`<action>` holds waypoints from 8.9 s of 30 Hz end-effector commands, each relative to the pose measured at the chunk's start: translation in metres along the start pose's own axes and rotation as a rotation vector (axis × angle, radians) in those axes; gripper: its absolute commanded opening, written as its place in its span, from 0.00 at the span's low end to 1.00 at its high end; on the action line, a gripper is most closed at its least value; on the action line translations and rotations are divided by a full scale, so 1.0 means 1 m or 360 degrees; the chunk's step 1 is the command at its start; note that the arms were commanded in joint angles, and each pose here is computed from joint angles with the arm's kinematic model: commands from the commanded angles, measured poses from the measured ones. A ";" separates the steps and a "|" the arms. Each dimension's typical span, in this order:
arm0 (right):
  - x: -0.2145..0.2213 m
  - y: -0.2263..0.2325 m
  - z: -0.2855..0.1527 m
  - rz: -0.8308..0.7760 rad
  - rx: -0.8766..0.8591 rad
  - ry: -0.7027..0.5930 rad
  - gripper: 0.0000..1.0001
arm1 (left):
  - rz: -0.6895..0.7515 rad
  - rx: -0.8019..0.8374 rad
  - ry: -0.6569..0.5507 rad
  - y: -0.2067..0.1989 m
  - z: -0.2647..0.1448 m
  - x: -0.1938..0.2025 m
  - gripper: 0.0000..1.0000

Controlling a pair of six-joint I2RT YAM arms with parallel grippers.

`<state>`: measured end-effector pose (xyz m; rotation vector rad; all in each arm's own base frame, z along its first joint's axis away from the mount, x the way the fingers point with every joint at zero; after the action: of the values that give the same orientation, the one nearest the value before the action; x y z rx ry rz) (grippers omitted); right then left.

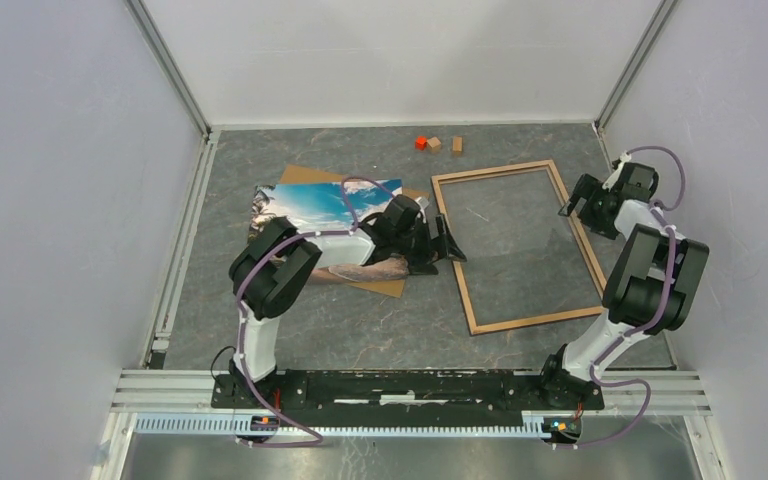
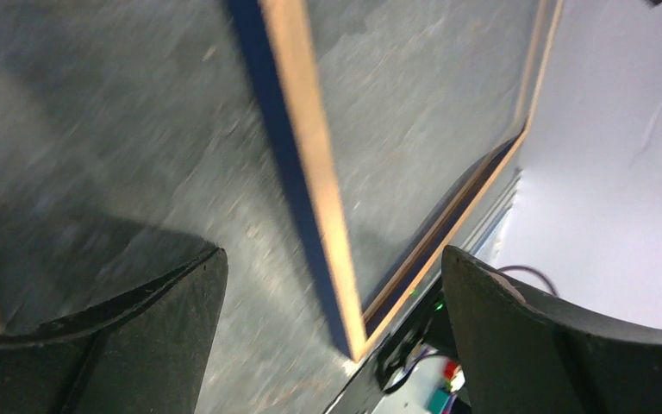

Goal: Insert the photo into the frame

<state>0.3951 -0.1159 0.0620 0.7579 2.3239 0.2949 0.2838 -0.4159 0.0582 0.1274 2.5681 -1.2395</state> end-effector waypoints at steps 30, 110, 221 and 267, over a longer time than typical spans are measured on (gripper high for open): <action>0.279 0.147 -0.086 -0.1223 -0.0124 0.0427 0.47 | -0.0263 0.0100 -0.0337 0.010 -0.093 -0.031 0.94; -0.031 0.153 -0.101 -0.0493 -0.0226 -0.0307 0.87 | -0.0342 0.1297 -0.0520 -0.061 -0.012 -0.062 0.77; -0.065 0.052 -0.005 -0.0222 -0.0213 -0.0059 0.90 | -0.0223 0.1399 -0.0545 -0.086 -0.046 -0.088 0.54; 0.018 0.049 0.049 -0.0152 -0.0581 0.0320 0.60 | -0.0248 0.0780 -0.0351 -0.019 -0.059 -0.095 0.30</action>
<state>0.4517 -0.0632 0.0378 0.4331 2.3594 0.8641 0.3668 -0.3729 0.0872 -0.3232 2.1108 -1.8471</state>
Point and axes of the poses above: each gripper's point midway between its finger pads, its own z axis out along the fingers, its own y axis along the line the jaws close on, x = y × z, the point moved 1 cm from there along -z, back along the fingers, and after that the axes turned 8 degrees about z, right-handed, at the moved point
